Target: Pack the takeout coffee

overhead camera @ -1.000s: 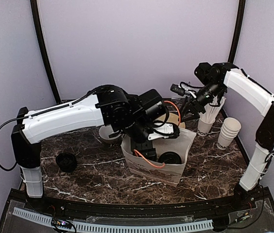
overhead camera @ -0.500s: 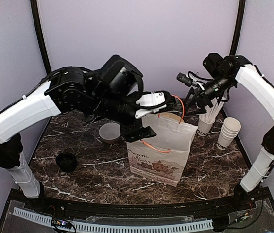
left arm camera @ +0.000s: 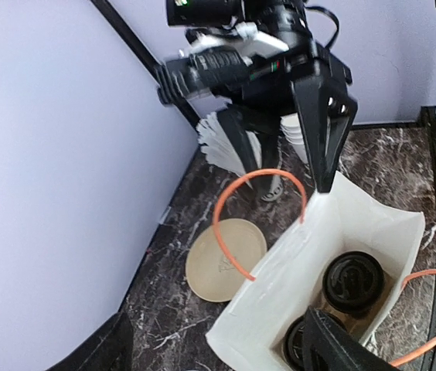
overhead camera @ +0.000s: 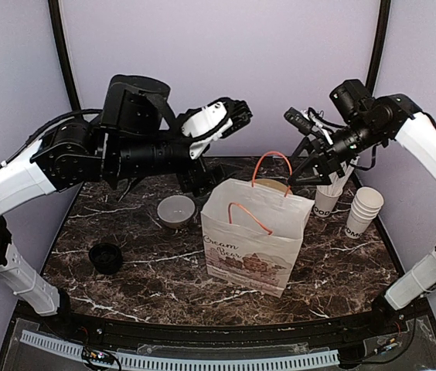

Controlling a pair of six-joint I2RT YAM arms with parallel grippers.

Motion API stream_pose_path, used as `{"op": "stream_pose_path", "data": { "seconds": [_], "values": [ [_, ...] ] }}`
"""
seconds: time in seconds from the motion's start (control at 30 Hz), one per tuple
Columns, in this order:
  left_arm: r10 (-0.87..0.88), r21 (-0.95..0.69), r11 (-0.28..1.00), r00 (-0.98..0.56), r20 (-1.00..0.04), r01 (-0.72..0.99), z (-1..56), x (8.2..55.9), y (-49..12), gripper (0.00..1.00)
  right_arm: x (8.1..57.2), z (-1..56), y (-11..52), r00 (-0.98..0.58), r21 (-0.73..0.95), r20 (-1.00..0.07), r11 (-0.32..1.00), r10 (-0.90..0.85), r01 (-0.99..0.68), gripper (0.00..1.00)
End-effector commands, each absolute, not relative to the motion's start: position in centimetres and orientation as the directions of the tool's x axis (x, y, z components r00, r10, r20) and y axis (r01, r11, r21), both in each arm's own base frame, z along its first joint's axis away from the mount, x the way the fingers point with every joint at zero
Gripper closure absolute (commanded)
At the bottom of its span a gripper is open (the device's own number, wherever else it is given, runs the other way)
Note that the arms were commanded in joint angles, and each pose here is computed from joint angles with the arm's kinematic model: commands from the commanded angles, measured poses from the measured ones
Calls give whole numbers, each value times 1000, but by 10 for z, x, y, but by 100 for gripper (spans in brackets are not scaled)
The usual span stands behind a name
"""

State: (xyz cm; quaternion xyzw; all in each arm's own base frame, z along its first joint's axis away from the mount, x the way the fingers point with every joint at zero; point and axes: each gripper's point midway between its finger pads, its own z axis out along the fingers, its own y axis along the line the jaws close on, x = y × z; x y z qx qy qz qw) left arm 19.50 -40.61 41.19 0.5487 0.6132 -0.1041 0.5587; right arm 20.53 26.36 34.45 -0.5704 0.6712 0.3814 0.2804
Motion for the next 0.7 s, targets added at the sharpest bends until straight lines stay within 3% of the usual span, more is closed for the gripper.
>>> {"op": "stream_pose_path", "data": {
  "seconds": [0.0, 0.07, 0.3, 0.67],
  "values": [
    [326, 410, 640, 254, -911, 650, 484, 208, -362, 21, 232, 346, 288, -241, 197, -814, 139, -529, -970, 68],
    [275, 382, 699, 266, -924, 605, 496, 210, -343, 20, 223, 349, 296, -221, 196, -821, 103, -527, -975, 100],
    [189, 318, 795, 287, -939, 517, 513, 210, -291, 19, 150, 371, 322, -32, 124, -862, -149, -506, -981, 100],
    [195, 320, 841, 308, -931, 436, 516, 214, -263, 19, 39, 325, 336, 98, 230, -805, -460, -585, -858, 100]
  ]
}}
